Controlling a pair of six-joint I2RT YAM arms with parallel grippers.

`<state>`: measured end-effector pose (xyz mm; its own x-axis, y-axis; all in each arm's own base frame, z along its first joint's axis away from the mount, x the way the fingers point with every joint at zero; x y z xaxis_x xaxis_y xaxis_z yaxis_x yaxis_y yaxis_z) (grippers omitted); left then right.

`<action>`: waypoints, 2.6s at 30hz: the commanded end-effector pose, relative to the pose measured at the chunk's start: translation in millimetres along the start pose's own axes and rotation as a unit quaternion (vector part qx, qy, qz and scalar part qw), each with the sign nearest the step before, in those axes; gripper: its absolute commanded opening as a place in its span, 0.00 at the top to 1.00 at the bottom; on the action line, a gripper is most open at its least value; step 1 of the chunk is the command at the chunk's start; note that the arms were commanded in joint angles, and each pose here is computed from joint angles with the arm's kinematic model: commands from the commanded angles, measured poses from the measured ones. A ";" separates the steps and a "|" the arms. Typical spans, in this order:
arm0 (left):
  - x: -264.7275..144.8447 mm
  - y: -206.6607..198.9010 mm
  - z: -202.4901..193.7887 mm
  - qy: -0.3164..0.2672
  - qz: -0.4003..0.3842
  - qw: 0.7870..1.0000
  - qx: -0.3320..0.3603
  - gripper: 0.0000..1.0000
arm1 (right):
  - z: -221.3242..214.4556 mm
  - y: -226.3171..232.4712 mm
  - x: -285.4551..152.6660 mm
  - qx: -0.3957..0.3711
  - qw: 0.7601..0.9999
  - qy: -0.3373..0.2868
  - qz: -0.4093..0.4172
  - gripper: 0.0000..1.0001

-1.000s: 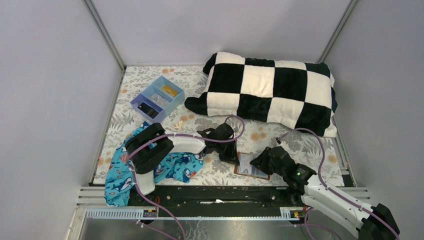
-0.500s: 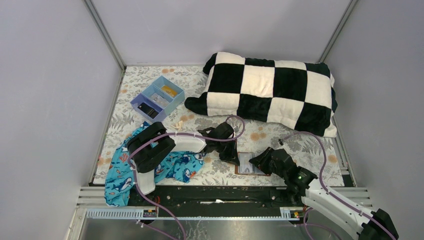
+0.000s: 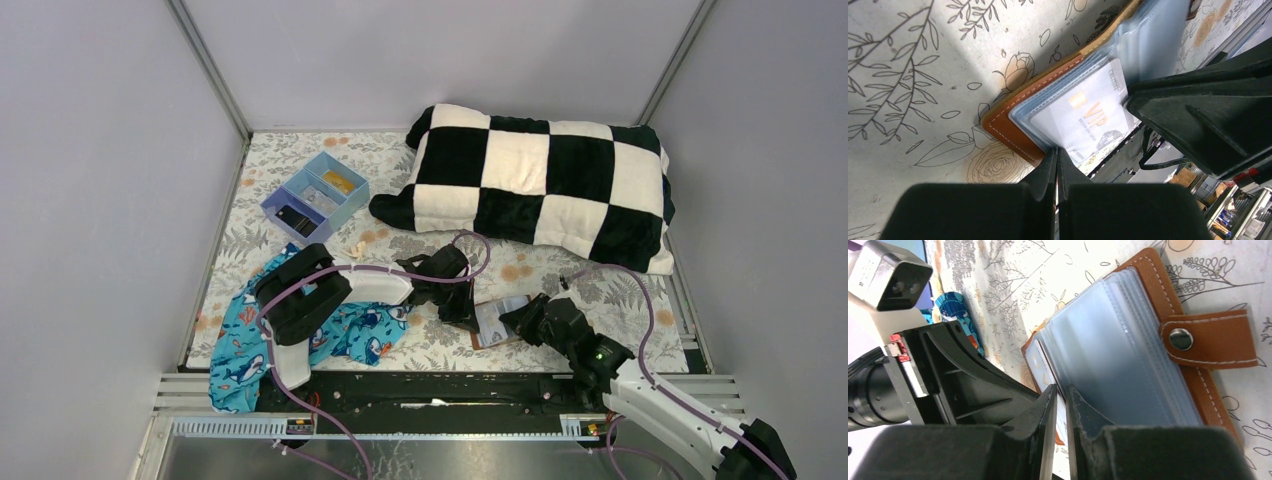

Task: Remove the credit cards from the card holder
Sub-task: Remove the credit card from the card holder.

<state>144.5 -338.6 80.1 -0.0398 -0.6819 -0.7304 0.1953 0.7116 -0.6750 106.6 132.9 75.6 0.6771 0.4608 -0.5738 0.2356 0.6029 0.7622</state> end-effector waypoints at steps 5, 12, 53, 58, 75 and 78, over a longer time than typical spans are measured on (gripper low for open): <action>11.8 5.0 1.2 -0.012 0.025 0.999 0.019 1.00 | -29.4 -30.1 -3.1 -0.020 0.993 0.111 -0.031 0.84; 12.4 6.1 1.7 -0.011 0.026 0.999 0.020 1.00 | -34.1 -31.9 -3.9 -0.046 0.988 0.143 -0.035 0.80; -5.5 31.0 7.8 -0.018 0.074 0.997 0.022 1.00 | -22.9 -40.6 -19.5 -0.071 0.989 0.102 -0.086 1.00; -12.1 34.1 11.3 -0.026 0.075 0.997 0.019 1.00 | -22.2 -41.3 -19.8 -0.074 0.988 0.101 -0.094 1.00; -12.7 32.7 17.1 -0.025 0.066 0.997 0.020 1.00 | -21.3 -29.9 -17.7 -0.070 0.990 0.103 -0.069 0.75; -12.1 32.2 17.4 -0.025 0.065 0.997 0.020 1.00 | -22.4 -31.2 -16.6 -0.069 0.989 0.108 -0.075 0.69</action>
<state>162.1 -320.0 81.0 -0.0167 -0.6552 -0.7553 0.2185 0.7348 -0.6422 87.8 129.5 77.0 0.5653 0.5158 -0.6438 0.1606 0.6967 0.6992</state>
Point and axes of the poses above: each gripper's point midway between its finger pads, its own x axis out along the fingers, its own y axis along the line the jaws close on, z = x × y, the point moved 8 cm from there along -x, back along the fingers
